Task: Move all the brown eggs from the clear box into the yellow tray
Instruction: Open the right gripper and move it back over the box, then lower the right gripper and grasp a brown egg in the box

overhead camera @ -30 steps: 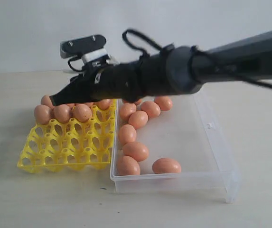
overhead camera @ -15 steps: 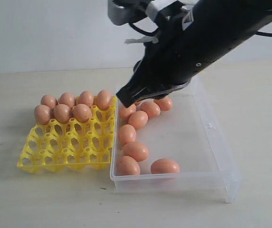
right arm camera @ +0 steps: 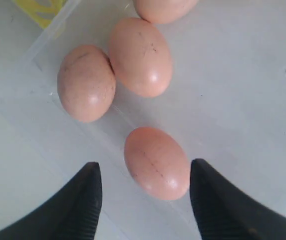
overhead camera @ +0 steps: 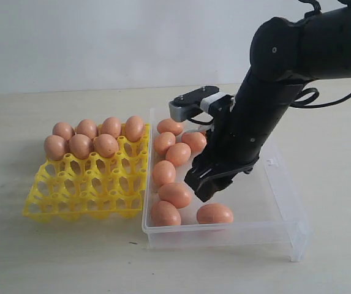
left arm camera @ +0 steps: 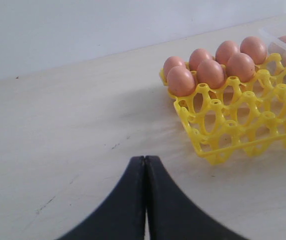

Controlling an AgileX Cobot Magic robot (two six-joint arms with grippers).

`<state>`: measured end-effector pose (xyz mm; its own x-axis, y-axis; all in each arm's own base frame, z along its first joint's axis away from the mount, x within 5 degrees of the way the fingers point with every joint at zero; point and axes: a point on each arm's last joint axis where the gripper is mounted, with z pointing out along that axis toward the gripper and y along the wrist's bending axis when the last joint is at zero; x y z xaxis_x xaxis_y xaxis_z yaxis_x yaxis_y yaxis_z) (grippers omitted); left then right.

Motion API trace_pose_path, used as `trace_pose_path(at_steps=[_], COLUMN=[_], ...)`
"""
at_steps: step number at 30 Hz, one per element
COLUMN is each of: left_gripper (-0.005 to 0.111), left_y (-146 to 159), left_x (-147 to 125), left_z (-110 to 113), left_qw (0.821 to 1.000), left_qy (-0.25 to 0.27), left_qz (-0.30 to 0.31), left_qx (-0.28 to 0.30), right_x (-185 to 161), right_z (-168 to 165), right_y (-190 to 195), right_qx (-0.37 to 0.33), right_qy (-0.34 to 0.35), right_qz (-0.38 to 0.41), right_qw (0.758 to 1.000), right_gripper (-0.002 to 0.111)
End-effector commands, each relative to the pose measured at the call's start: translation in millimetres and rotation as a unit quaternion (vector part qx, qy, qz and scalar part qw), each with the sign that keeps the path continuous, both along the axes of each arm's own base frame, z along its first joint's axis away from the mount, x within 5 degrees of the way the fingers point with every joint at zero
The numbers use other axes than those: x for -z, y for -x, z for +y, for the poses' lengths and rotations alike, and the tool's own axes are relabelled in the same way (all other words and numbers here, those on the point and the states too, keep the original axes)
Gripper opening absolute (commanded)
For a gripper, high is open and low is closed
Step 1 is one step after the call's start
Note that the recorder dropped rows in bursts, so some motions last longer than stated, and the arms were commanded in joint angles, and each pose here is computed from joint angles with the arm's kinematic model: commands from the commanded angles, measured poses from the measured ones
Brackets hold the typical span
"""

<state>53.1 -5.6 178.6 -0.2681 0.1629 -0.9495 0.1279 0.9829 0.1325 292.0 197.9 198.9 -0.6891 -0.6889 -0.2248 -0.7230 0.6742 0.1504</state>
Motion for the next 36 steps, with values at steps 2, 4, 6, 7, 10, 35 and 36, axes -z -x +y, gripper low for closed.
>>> trace_pose_path(at_steps=[2,4,6,7,10,35,36], left_gripper=[0.0,0.0,0.0,0.0,0.0,0.0,0.0], left_y=[0.3,0.3,0.3,0.3,0.3,0.3,0.3], left_x=[-2.2,-2.2,-2.2,-2.2,-2.2,-2.2,-2.2], left_z=[-0.1,-0.1,-0.1,-0.1,-0.1,-0.1,-0.1], left_qw=[1.0,1.0,1.0,1.0,1.0,1.0,1.0], left_qy=[0.0,0.0,0.0,0.0,0.0,0.0,0.0], left_qz=[-0.008,-0.008,-0.008,-0.008,-0.008,-0.008,-0.008], left_qx=[0.002,0.002,0.002,0.002,0.002,0.002,0.002], right_x=[-5.4,-5.1,-5.1,-5.1,-1.0,46.3,47.4], right_z=[8.5,8.7,7.8,7.4,7.5,24.3,24.6], right_y=[9.6,9.9,8.9,8.1,5.7,2.4,2.0], right_qx=[-0.071,-0.079,-0.083,-0.085,-0.088,-0.112,-0.112], right_qy=[0.027,0.035,0.04,0.043,0.05,0.09,0.09], right_qz=[-0.032,-0.037,-0.043,-0.048,-0.052,-0.037,-0.038], right_qw=[0.997,0.996,0.995,0.994,0.993,0.989,0.989], right_gripper=[0.053,0.053,0.053,0.053,0.053,0.067,0.067])
